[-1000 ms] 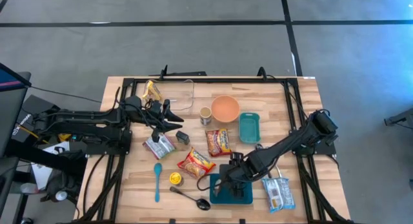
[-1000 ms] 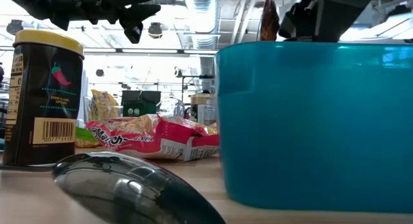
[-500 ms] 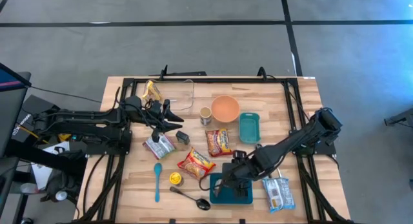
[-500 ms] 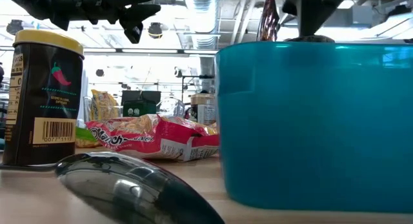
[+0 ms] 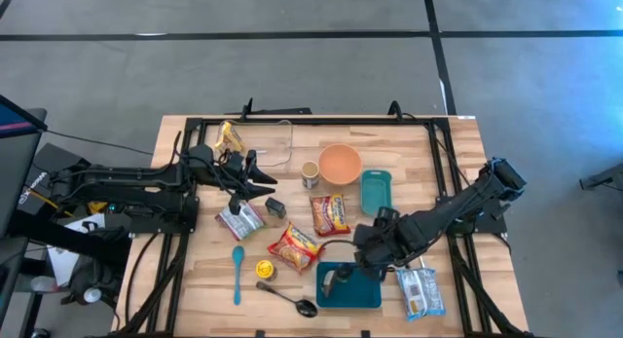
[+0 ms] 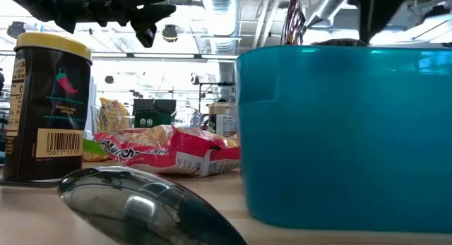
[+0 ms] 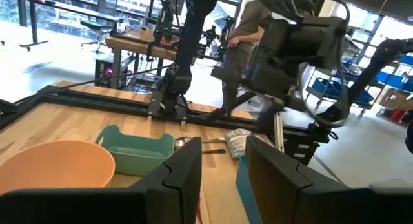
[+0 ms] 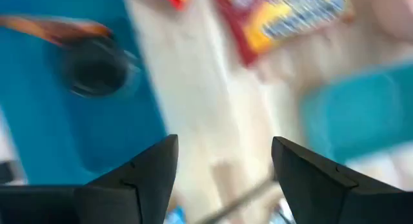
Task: Pick & Place Food Item
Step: Put the top black spoon into the green bin
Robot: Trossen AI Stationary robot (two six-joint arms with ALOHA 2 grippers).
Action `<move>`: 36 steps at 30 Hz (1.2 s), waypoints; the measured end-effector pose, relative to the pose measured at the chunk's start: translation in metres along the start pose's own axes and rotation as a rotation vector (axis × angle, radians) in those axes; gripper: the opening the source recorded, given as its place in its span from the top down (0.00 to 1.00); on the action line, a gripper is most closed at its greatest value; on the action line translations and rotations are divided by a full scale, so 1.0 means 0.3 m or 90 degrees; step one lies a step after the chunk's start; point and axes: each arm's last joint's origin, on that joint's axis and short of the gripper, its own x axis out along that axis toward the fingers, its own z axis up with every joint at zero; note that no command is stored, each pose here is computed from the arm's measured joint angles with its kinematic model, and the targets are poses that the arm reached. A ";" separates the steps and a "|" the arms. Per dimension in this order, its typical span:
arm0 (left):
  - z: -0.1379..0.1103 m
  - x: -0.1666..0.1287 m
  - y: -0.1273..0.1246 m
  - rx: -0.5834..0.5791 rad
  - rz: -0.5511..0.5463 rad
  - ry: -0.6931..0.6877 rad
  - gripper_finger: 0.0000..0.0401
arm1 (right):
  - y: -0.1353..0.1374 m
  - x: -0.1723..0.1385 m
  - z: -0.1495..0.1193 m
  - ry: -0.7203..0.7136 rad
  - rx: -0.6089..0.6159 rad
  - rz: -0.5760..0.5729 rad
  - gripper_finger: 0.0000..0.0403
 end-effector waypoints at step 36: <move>0.000 0.000 0.000 0.000 0.000 0.000 0.71 | -0.127 0.222 -0.155 0.194 0.128 -0.196 0.70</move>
